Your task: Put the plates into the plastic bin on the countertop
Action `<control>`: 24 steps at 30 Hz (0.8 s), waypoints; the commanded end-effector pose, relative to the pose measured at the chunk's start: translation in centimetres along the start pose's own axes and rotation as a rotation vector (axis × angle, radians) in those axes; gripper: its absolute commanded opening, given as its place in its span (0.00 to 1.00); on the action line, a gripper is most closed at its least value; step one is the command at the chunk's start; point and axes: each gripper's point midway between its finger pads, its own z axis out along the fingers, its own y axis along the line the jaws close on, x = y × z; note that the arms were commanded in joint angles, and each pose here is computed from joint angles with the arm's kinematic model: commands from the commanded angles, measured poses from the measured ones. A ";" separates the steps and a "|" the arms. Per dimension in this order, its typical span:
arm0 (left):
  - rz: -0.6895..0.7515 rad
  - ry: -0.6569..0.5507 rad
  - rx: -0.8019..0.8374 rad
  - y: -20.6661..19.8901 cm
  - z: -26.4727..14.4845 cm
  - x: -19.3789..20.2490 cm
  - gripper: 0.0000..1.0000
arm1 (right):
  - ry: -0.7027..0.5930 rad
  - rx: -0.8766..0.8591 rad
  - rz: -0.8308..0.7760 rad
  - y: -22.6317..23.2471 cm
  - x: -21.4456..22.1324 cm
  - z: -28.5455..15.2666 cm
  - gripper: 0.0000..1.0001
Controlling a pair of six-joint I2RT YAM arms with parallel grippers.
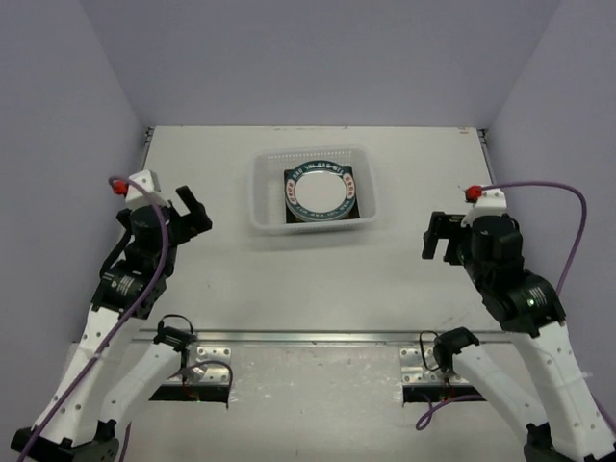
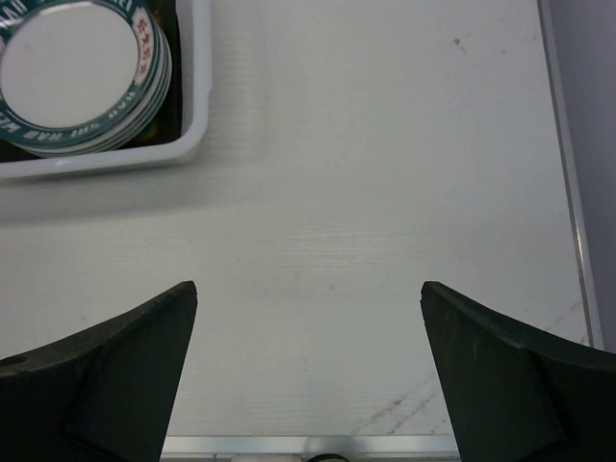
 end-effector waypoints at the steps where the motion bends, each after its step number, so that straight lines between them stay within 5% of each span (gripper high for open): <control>1: -0.047 -0.126 0.030 1.3 -1.8 -0.8 1.00 | -0.134 0.002 0.106 -1.4 -1.4 -3.8 0.99; 4: -0.044 -0.150 0.131 0.0 -2.7 -1.1 1.00 | -0.098 0.012 0.110 -1.8 -0.6 -4.6 0.99; 24: -0.054 -0.144 0.130 0.1 -2.8 -0.7 1.00 | -0.034 0.009 0.026 -1.3 2.7 -1.6 0.99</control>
